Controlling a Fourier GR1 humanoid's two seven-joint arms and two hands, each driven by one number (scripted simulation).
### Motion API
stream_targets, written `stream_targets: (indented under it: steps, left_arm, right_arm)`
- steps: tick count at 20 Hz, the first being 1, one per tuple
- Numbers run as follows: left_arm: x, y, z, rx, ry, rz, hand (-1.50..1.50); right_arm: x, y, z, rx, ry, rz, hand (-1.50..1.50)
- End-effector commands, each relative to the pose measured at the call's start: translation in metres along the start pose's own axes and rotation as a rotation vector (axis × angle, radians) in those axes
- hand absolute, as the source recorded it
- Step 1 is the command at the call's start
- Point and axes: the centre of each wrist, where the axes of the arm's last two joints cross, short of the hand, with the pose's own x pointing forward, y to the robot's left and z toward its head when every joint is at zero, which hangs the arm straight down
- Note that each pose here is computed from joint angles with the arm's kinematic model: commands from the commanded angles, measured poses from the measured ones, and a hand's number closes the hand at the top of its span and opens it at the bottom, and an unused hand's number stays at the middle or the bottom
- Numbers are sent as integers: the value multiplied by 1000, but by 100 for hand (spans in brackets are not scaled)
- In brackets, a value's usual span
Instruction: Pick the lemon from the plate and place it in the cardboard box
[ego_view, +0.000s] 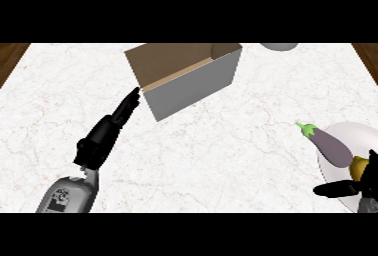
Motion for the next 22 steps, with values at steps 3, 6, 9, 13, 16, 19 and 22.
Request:
stream_targets:
  steps: [3,6,9,13,16,19,22]
  left_arm:
    - [5,11,-6,2,32,8,0]
    - [-3,7,5,13,14,-2,0]
    - [-22,15,9,0,13,13,0]
    - [-3,3,7,9,18,-6,0]
    - [1,-11,6,1,4,1,0]
    - [-10,-7,-3,-9,10,2,0]
    - [-5,-6,-7,-37,1,13,0]
  right_arm:
    - [-6,10,-9,5,48,54,-150]
    - [3,30,-14,9,46,71,-150]
    - [-13,7,-16,38,36,61,150]
    - [-23,13,-17,16,4,90,150]
    - [-28,11,-34,-33,-11,117,150]
    - [-4,16,-34,-118,-20,155,150]
    - [35,22,25,-55,-507,259,150]
